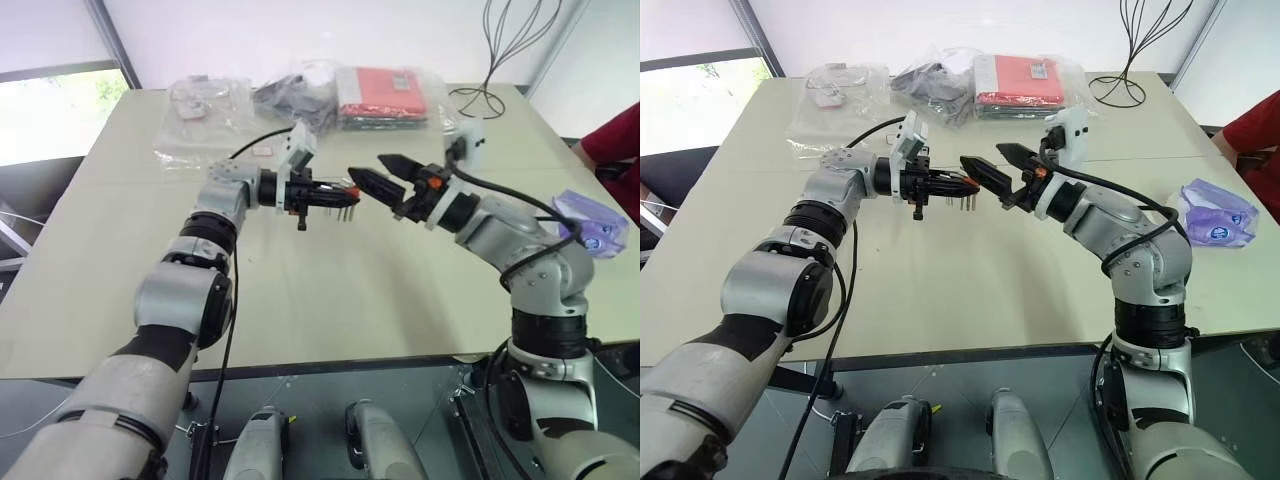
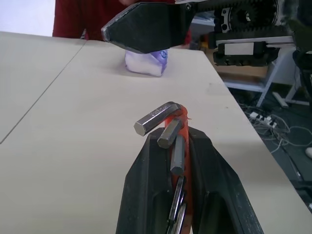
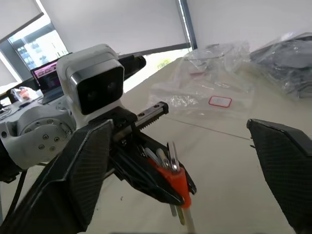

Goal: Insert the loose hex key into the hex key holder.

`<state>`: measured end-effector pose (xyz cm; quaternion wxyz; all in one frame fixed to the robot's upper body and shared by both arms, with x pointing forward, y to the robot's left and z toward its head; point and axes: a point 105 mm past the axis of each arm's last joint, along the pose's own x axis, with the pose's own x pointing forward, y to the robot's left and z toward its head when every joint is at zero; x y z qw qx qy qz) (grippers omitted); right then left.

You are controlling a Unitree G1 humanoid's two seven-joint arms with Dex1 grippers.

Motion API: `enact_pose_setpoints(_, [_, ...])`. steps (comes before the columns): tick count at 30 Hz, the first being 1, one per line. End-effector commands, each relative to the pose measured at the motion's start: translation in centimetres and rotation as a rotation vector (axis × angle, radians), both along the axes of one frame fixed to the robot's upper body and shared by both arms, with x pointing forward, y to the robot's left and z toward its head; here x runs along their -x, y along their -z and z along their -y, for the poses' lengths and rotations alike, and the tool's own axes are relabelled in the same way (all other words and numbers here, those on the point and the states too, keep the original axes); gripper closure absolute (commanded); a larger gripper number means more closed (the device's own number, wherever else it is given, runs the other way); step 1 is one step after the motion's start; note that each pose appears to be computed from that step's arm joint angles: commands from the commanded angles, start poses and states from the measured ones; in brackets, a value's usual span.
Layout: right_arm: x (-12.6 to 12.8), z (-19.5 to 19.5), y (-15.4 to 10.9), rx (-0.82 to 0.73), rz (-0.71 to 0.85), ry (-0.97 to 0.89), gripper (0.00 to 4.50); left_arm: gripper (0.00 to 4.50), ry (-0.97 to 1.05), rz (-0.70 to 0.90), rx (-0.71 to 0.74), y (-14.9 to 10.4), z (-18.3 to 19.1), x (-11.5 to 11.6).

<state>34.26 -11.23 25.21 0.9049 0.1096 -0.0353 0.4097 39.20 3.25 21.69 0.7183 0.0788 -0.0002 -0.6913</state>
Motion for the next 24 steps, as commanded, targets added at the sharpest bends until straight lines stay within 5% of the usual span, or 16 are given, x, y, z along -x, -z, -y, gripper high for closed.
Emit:
enact_pose_setpoints(1, [2.0,1.7,-1.9,0.003,0.074,0.007,0.03,4.5,-0.021,0.044,0.046,-1.6,-0.7,-0.2])
enact_pose_setpoints(8, [3.1,3.8,-1.1,0.066,0.073,0.081,0.03,4.5,-0.299,-0.129,0.001,2.2,-3.9,-2.6])
enact_pose_setpoints(16, [3.0,2.9,0.4,0.021,0.028,0.076,0.03,4.5,-0.448,-0.441,0.034,6.0,-7.3,-2.3])
enact_pose_setpoints(24, [2.5,2.3,0.8,0.004,0.005,0.057,0.0,0.66,-0.649,-0.34,-0.041,6.9,-9.2,-3.8])
